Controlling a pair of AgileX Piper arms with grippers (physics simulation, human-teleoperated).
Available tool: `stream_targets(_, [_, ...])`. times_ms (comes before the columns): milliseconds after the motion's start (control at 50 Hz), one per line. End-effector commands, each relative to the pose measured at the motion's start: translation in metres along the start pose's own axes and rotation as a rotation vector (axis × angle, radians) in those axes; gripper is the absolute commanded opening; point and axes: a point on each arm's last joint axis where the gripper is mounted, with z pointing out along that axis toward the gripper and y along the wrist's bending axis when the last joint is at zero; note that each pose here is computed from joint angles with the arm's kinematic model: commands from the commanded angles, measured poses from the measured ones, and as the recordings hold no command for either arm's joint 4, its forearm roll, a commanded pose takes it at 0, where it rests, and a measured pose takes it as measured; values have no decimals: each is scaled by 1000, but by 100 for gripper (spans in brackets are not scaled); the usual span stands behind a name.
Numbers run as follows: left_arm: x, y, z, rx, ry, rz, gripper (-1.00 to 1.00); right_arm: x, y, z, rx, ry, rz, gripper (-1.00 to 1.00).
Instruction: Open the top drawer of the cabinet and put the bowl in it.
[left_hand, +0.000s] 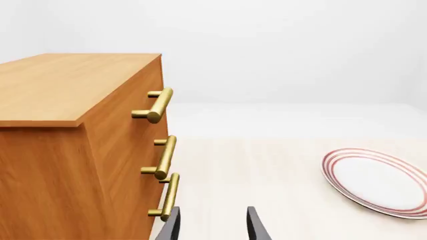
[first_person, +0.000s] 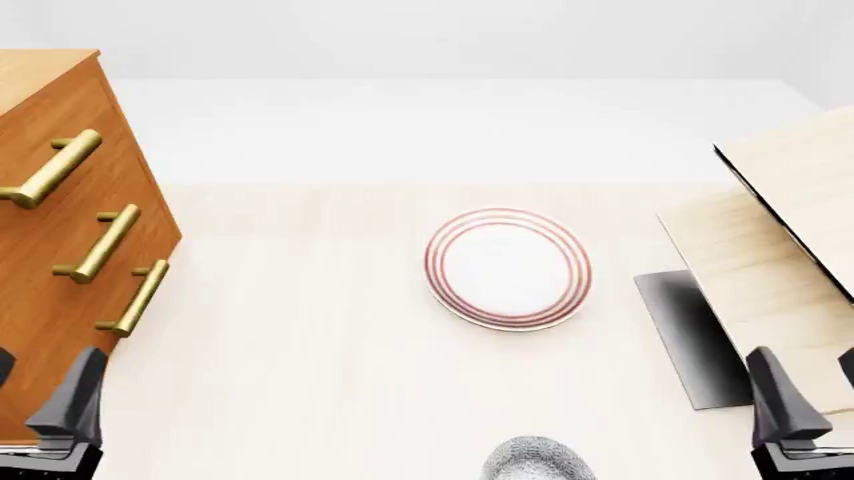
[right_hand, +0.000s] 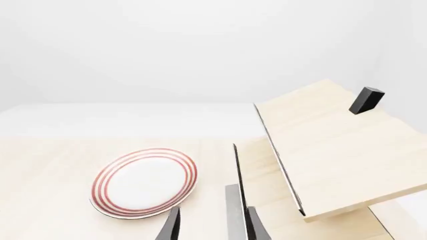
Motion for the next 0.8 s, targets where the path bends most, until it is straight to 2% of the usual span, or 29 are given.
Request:
stream_targets(20, [-1, 0, 0, 0, 1, 0, 100, -1, 0, 0, -1, 1, -1, 100])
stream_targets(380, [-1, 0, 1, 0, 0, 2, 100, -1, 0, 1, -1, 3, 0, 100])
stream_targets(600, [-2, -1, 6, 15, 12, 31, 100, -1, 0, 1, -1, 3, 0, 100])
stream_targets(660, [-3, -1, 10, 21, 25, 66, 100, -1, 0, 1, -1, 2, 0, 100])
stream_targets(700, [-5, -2, 13, 33, 39, 133, 100, -1, 0, 1, -1, 3, 0, 100])
stream_targets(800, [-16, -4, 28, 52, 74, 188, 100, -1, 0, 1, -1, 3, 0, 100])
